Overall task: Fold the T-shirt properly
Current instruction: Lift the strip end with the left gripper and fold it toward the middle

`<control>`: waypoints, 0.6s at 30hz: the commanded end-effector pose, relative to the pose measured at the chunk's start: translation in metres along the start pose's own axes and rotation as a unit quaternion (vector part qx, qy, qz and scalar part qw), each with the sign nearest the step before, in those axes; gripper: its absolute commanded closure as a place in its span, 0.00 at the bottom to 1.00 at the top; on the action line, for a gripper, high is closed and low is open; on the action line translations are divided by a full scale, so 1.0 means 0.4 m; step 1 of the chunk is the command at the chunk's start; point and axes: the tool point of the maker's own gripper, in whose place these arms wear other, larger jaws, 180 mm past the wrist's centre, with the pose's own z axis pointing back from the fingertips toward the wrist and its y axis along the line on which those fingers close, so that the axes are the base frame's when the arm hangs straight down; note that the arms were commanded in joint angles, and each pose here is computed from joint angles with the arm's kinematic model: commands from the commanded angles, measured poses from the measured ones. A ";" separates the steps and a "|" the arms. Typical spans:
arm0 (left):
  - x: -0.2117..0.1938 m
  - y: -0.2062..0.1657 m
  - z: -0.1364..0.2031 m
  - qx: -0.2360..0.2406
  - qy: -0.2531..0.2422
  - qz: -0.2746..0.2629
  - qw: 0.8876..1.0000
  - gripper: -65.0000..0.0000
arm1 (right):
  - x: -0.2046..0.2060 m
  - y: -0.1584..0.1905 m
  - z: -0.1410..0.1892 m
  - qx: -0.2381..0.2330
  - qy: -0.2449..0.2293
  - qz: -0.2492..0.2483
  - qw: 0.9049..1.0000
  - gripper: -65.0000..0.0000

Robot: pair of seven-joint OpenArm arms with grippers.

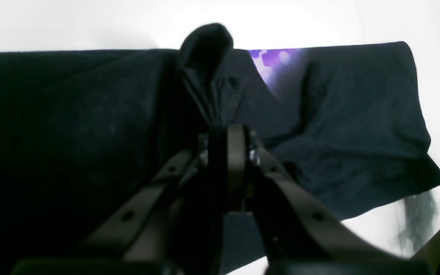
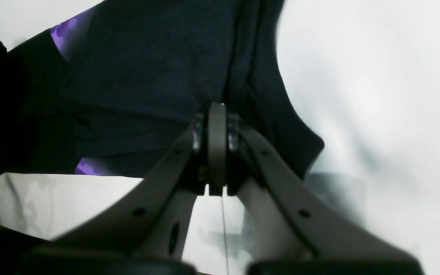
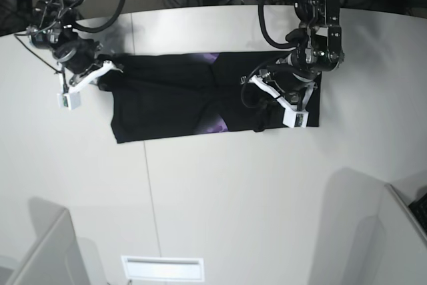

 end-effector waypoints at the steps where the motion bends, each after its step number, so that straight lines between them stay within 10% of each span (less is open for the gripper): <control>1: 0.034 -0.015 0.005 -0.010 -0.023 -0.003 1.000 1.00 | 0.028 0.006 0.007 0.004 -0.019 0.008 1.000 1.00; 13: 0.030 -0.017 0.005 -0.011 -0.020 -0.002 1.000 1.00 | 0.026 0.009 0.006 0.006 -0.018 0.007 1.000 1.00; 18: 0.031 -0.018 0.005 -0.012 -0.020 -0.002 1.000 0.54 | 0.025 0.009 0.006 0.006 -0.017 0.007 1.000 1.00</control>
